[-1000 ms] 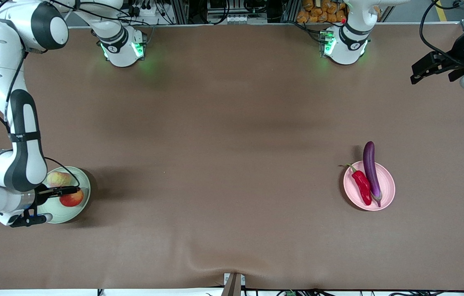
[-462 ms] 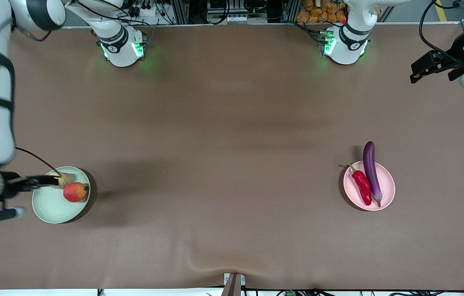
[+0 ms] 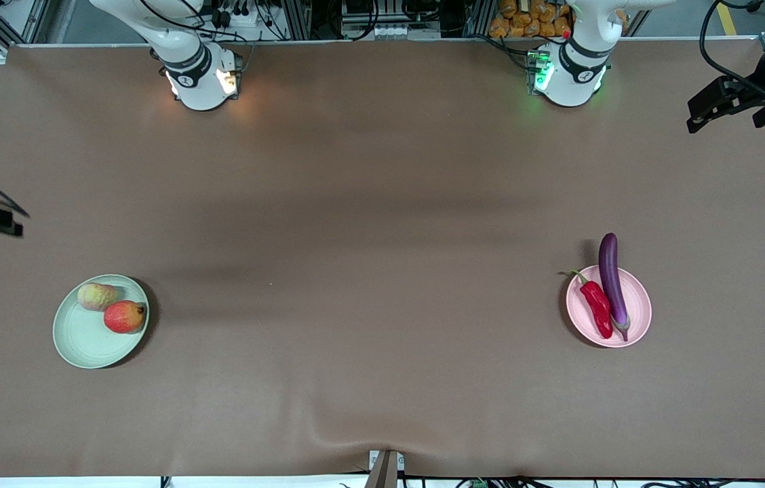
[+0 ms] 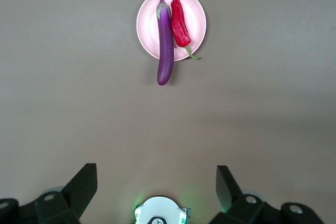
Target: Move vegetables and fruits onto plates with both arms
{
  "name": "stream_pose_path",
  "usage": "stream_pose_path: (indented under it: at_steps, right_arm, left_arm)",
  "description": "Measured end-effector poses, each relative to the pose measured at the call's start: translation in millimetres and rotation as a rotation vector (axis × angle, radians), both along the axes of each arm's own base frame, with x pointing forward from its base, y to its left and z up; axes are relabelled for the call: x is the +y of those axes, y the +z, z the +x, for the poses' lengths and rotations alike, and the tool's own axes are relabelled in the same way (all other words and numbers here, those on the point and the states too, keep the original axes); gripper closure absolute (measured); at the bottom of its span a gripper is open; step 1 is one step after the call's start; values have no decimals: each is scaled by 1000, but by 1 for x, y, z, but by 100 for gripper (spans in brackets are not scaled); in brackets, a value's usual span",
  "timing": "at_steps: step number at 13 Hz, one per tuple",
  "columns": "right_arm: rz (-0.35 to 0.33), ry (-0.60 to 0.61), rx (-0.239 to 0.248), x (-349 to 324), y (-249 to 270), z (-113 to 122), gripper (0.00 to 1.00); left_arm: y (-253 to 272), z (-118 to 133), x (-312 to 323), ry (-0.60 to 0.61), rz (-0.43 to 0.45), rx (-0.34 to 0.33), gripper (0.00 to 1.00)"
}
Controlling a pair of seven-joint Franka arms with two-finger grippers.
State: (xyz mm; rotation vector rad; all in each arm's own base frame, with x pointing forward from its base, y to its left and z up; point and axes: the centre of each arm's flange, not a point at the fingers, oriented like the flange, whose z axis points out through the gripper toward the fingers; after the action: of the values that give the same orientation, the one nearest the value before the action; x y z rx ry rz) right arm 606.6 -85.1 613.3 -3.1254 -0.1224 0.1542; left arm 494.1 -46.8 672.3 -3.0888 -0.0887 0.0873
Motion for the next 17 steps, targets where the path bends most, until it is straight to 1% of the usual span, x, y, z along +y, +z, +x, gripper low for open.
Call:
stream_pose_path:
  at_steps: [2, 4, 5, 6, 8, 10, 12, 14, 17]
  right_arm:
    - [-7, -18, -46, -7, 15, -31, 0]
    - [-11, -20, -89, -5, 19, -53, 0]
    - [-11, -19, -96, -4, 16, -60, 0]
    - [-9, -15, -93, -1, 13, -67, 0]
    - [-8, 8, -89, 12, 13, -73, 0]
    - [-19, 41, -103, 29, 22, -73, 0]
    - [-45, 45, -116, 31, 43, -76, 0]
    - [-46, 40, -122, 30, 61, -81, 0]
    - [-45, 25, -106, 22, 56, -82, 0]
  left_arm:
    - [2, 0, 0, 1, 0, -1, 0]
    - [2, -1, 0, 0, 0, -2, 0]
    - [3, -1, 1, 0, 0, -1, 0]
    - [3, -1, 1, 0, 0, 1, 0]
    - [4, -1, 1, 0, -1, 2, 0]
    - [5, -2, 0, 0, -2, -2, 0]
    - [7, -2, -1, -3, -3, -5, 0]
    - [11, -2, -1, -4, -3, -15, 0]
    - [15, -2, -3, -7, -4, -23, 0]
